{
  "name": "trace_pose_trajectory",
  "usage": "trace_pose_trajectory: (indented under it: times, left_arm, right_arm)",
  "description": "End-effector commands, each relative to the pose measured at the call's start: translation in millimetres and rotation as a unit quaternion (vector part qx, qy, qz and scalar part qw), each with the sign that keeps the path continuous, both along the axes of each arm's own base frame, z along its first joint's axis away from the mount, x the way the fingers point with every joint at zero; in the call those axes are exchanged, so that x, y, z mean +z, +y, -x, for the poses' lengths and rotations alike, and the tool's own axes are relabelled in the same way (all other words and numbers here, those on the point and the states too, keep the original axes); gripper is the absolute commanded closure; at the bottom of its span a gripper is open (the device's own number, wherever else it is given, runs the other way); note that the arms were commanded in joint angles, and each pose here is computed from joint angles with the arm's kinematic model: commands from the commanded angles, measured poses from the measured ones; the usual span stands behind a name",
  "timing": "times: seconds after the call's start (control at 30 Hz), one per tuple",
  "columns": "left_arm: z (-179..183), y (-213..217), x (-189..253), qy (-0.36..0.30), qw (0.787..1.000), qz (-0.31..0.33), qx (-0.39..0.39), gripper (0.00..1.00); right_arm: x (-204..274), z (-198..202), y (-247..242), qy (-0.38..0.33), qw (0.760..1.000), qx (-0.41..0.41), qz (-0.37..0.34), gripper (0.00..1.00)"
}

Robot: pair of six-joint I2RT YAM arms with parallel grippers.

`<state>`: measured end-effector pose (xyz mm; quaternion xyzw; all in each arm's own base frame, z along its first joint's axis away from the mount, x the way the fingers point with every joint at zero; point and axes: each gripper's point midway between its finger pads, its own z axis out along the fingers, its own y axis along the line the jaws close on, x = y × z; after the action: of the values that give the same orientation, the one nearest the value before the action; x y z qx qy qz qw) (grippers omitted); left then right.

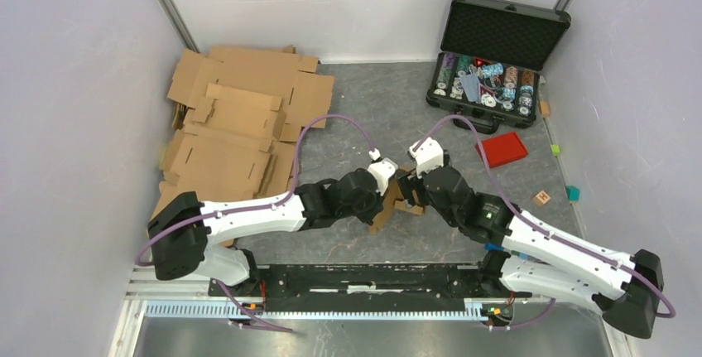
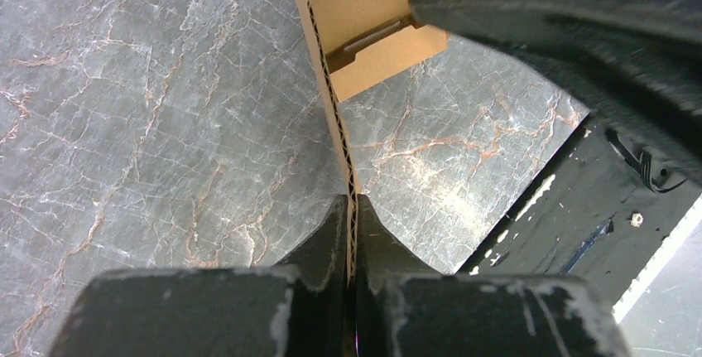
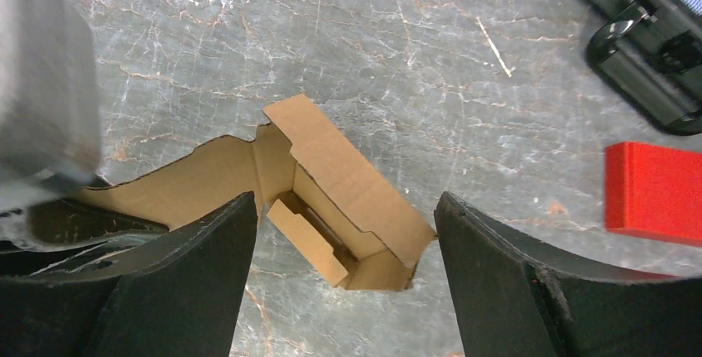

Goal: Fold the paper box
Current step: Fold the paper box at the center of the board.

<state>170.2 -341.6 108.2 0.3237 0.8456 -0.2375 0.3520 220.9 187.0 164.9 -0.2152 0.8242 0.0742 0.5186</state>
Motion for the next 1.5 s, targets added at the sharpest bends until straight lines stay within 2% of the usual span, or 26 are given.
trace_pose_trajectory:
  times: [0.0,0.13,0.33,0.73,1.23,1.4,1.47]
  left_arm:
    - [-5,-3,12,-0.041,0.999,0.004,-0.015,0.98]
    - [-5,-3,13,-0.046,0.999,0.003,-0.017,0.98]
    - [-3,-3,16,-0.058,0.997,-0.002,-0.04,0.98]
    - [5,-4,23,-0.063,0.995,-0.003,-0.075,0.98]
    - [16,-10,37,-0.048,0.993,0.005,-0.111,0.98]
    - [15,-8,43,-0.054,0.993,0.012,-0.107,0.98]
    - [15,-8,43,-0.054,0.993,0.012,-0.106,0.98]
  right_arm:
    - [19,0,-12,0.001,0.998,0.007,0.057,0.15]
    - [26,-1,-11,0.003,0.997,0.016,0.072,0.15]
    - [27,3,0,0.009,0.992,0.074,0.107,0.19]
    - [20,3,10,0.021,0.981,0.121,0.153,0.52]
    - [14,-10,-5,-0.02,0.978,0.092,0.186,0.51]
    - [9,-8,-1,-0.016,0.978,0.102,0.18,0.55]
    - [9,-7,1,-0.015,0.978,0.109,0.175,0.6]
